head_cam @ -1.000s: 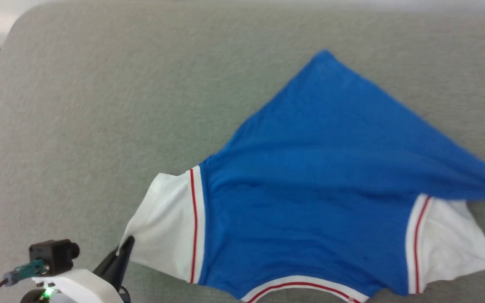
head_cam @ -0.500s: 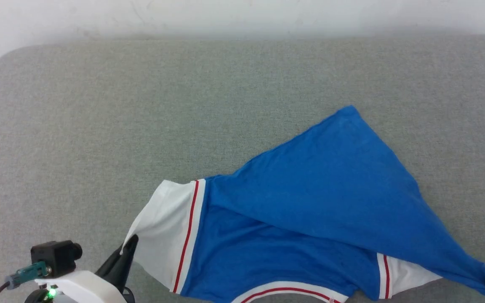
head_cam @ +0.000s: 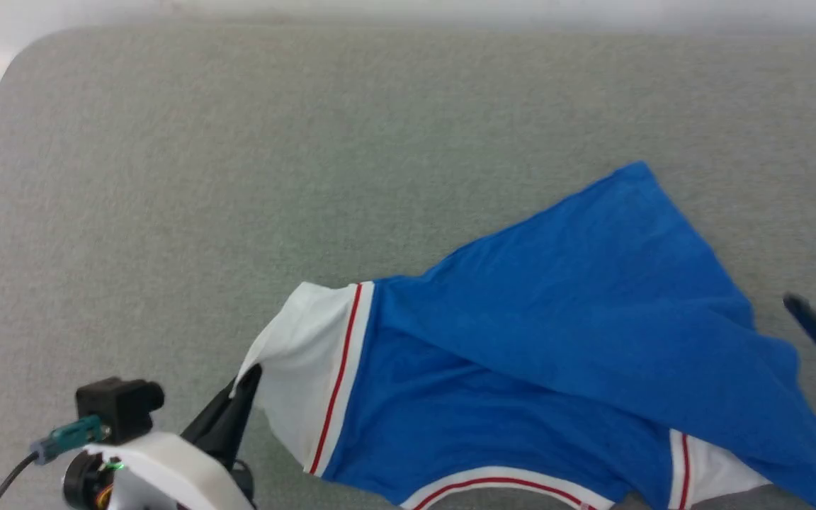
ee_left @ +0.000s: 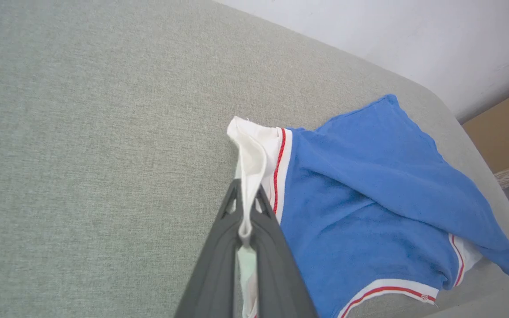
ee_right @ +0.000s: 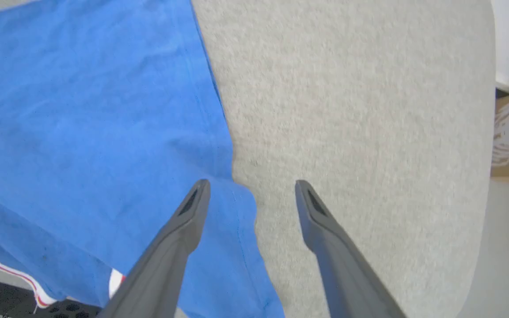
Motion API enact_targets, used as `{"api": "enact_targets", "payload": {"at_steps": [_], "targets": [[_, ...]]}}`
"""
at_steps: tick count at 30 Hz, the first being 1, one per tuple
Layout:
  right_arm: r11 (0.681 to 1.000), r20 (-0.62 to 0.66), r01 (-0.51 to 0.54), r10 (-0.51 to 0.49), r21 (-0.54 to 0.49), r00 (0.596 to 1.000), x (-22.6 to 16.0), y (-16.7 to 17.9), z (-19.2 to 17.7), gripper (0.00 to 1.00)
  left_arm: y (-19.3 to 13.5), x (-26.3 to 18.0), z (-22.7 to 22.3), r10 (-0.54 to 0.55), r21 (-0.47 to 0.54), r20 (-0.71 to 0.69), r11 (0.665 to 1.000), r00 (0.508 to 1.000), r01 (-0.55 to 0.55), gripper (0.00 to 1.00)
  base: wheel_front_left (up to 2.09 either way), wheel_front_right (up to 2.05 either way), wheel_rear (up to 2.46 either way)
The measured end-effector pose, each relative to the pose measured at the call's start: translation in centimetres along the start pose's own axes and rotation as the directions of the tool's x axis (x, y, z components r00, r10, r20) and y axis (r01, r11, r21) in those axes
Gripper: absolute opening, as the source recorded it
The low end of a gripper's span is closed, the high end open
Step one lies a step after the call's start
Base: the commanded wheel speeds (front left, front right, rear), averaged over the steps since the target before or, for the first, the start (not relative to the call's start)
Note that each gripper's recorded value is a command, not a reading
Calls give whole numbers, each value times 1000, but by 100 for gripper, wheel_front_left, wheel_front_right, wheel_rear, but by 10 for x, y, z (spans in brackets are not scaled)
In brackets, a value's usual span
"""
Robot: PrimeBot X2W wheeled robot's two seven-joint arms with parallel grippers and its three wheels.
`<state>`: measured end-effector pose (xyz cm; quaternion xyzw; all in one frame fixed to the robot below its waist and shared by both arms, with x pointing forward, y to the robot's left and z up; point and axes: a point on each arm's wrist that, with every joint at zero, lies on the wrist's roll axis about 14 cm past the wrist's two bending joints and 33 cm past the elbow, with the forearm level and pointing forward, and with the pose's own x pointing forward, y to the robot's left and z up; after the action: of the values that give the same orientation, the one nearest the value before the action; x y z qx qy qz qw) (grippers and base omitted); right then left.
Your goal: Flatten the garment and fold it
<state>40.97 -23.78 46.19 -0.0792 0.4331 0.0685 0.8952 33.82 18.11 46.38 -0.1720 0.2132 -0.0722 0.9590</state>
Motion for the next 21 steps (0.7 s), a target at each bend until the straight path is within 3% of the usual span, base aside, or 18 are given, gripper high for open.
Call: {"api": "enact_targets", "payload": {"at_steps": [4, 12, 21], "targets": [[995, 53, -52, 57, -81, 997, 18, 24, 47, 100, -5, 5, -1, -9, -8, 0, 1000, 1000, 9, 0, 0, 0, 0], [978, -32, -102, 97, -183, 995, 81, 56, 91, 100, -2, 18, -20, 14, -54, -49, 998, 999, -17, 0, 0, 0, 0], [960, -191, -123, 75, -253, 979, 153, 76, 82, 100, 5, 27, -46, 53, -117, -102, 991, 993, -65, 0, 0, 0, 0]]}}
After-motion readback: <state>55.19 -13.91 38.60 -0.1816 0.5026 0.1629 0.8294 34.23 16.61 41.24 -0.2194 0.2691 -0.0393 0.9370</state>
